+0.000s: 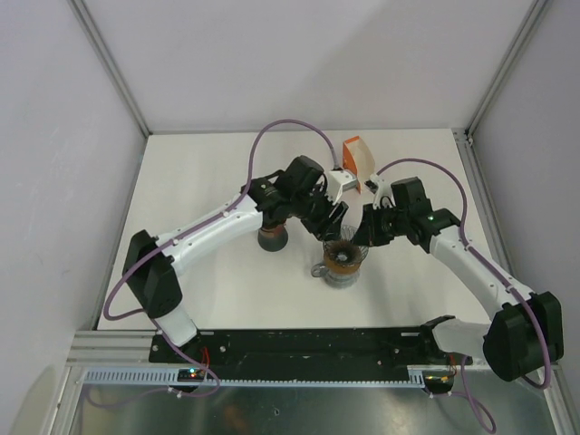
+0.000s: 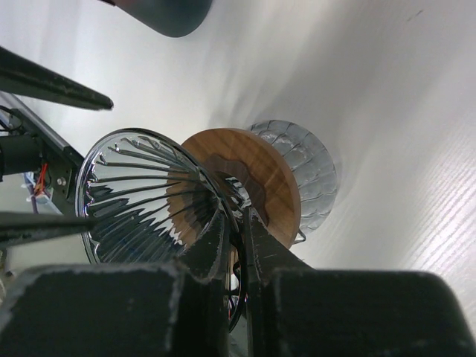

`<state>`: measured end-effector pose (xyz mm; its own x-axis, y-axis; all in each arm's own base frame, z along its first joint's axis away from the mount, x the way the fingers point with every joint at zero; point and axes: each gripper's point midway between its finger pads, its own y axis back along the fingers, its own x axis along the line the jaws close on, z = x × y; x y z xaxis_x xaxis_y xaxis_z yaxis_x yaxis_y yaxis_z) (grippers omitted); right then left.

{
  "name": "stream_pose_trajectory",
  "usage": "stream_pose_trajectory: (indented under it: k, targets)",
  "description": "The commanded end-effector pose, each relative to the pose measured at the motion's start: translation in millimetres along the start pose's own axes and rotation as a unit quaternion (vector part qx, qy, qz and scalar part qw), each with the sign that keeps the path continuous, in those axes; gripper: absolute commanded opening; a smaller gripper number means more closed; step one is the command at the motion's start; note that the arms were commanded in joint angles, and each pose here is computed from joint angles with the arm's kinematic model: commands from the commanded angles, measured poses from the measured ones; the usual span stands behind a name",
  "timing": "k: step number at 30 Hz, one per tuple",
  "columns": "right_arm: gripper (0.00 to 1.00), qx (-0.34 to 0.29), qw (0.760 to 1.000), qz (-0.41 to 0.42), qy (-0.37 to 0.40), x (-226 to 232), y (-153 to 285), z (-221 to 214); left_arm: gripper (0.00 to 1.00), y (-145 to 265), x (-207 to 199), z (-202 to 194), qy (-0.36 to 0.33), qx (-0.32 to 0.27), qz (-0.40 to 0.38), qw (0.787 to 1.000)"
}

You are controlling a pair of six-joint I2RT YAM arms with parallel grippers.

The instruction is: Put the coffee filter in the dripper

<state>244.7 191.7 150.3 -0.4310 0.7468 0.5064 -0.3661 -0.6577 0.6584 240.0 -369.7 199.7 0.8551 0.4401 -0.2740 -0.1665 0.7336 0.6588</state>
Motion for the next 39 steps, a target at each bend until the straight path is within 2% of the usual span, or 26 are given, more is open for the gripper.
stream_pose_trajectory:
  k: [1, 13, 17, 21, 37, 39]
  targets:
    - [0.0, 0.008, 0.999, -0.052, 0.016, -19, 5, -12, 0.56, 6, 11, 5, -0.004, -0.011, 0.033, 0.999]
    - [0.0, 0.017, 0.999, -0.048, 0.017, -19, 1, -15, 0.37, -22, 7, -36, 0.014, 0.048, -0.002, 0.999]
    - [0.0, 0.019, 0.998, -0.053, 0.018, -21, -1, -18, 0.18, -27, 6, -41, 0.019, 0.056, -0.011, 0.998]
    - [0.0, 0.031, 0.997, -0.065, 0.014, -27, -3, -26, 0.03, -31, 4, -56, 0.028, 0.074, -0.021, 0.997]
    - [0.0, 0.078, 0.993, -0.075, -0.038, -44, -25, -56, 0.0, -57, 8, -131, 0.062, 0.17, -0.049, 0.982]
    - [0.0, 0.074, 0.994, -0.078, -0.035, -45, -25, -56, 0.0, -59, 13, -137, 0.049, 0.175, -0.037, 0.983]
